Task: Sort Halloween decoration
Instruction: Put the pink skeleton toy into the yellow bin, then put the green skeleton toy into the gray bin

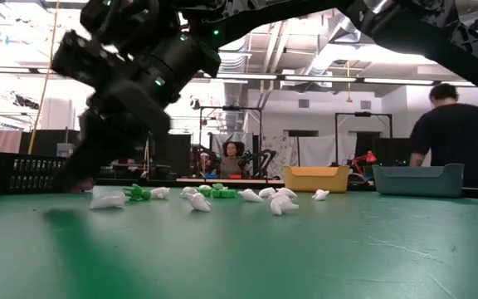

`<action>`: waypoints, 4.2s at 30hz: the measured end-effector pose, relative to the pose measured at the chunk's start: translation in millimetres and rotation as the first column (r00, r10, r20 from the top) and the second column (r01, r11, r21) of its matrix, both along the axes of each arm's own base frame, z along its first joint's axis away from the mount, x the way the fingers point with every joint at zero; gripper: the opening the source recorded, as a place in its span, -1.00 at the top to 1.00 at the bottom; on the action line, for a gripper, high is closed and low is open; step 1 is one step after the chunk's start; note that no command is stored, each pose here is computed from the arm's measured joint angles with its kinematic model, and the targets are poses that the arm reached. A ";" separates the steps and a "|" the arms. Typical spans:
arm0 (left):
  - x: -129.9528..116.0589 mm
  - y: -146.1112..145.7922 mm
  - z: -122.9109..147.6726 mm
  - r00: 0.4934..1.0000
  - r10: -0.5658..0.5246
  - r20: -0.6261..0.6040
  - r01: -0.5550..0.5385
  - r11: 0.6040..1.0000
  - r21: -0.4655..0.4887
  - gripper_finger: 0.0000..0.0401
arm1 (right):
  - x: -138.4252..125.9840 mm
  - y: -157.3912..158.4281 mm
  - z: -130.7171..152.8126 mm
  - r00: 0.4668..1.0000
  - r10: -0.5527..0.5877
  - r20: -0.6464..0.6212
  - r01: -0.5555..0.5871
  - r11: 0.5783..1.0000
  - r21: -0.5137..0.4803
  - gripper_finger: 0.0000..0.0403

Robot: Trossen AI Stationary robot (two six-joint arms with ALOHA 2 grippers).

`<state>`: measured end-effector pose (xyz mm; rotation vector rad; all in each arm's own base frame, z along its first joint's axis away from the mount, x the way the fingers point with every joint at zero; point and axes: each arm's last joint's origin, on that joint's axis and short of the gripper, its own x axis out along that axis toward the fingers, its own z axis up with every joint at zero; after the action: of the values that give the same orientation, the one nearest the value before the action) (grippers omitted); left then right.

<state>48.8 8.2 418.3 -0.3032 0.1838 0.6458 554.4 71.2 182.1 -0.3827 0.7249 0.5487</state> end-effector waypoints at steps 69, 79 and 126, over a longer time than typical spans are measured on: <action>-1.3 1.1 -1.0 0.999 0.029 -0.026 -0.028 0.999 0.041 0.01 | 51.7 -1.6 -22.6 0.743 -0.326 0.585 -0.040 0.851 0.524 0.95; -1.3 1.1 -1.2 0.999 0.025 -0.031 -0.024 0.999 0.044 0.01 | 51.8 -1.8 -23.1 0.745 -0.323 0.584 -0.036 0.854 0.520 0.53; 76.6 -24.1 -2.1 0.964 -0.143 -0.225 0.183 0.968 0.172 0.01 | -280.7 -87.9 298.6 0.686 -0.719 -0.113 0.717 0.694 -0.060 0.45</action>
<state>125.4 -15.9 416.2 -0.0320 0.3445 0.5256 273.7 -16.7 480.7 -0.0425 0.9327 -0.1925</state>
